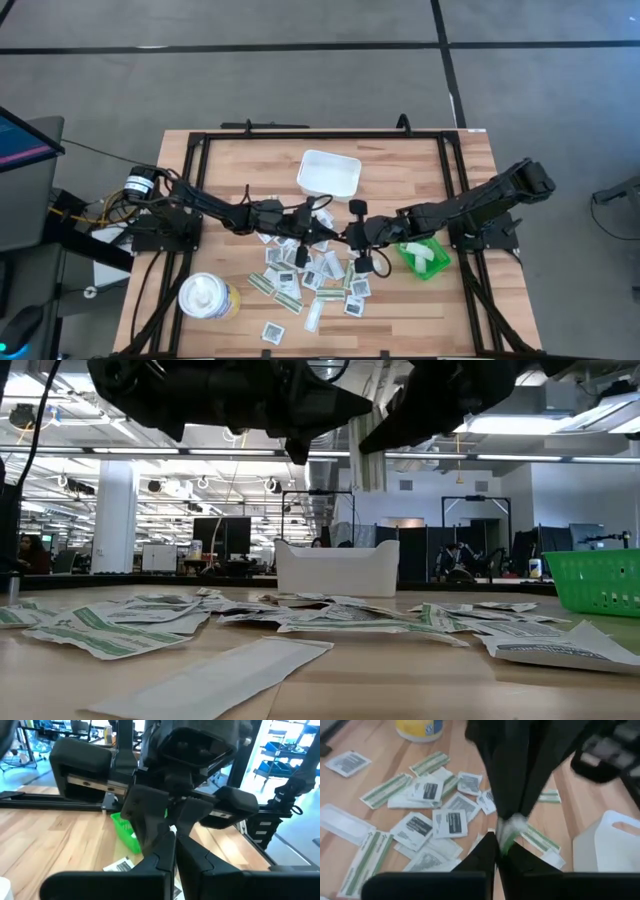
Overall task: Pick & Place First Aid Supplies
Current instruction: Put the bandage pack into the green bin
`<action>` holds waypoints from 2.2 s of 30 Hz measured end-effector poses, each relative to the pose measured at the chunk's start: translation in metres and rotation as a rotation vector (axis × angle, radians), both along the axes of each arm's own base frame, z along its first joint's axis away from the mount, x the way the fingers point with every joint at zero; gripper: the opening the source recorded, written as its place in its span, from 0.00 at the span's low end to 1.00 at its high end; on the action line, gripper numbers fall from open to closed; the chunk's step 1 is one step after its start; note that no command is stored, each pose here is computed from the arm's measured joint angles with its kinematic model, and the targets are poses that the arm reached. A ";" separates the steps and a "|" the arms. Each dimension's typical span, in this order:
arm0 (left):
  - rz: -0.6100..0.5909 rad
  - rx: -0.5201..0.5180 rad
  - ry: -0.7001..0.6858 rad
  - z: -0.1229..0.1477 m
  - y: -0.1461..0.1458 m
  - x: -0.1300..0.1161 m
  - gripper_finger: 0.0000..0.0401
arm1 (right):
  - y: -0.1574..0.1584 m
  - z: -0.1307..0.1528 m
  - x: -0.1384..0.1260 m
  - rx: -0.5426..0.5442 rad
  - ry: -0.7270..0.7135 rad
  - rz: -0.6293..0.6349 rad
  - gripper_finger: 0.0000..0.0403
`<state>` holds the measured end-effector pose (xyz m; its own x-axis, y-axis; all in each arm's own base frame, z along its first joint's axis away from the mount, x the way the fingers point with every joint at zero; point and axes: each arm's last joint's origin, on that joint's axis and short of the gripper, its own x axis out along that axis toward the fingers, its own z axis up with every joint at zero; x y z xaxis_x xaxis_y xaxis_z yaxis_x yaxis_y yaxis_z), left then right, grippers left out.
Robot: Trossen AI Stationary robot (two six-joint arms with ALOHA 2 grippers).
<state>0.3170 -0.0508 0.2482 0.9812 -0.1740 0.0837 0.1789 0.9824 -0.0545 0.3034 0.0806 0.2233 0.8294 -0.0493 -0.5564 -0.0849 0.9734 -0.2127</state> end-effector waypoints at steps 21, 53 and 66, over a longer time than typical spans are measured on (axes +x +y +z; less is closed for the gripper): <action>0.009 -0.004 -0.016 0.005 0.001 -0.003 0.03 | -0.005 -0.017 -0.015 0.037 0.219 -0.094 0.00; 0.009 0.000 0.006 0.003 0.001 -0.002 0.03 | 0.027 -0.009 -0.127 0.158 0.644 -0.971 0.14; 0.009 0.000 0.006 0.003 0.001 -0.002 0.03 | 0.012 -0.009 -0.091 0.019 0.508 -0.662 0.17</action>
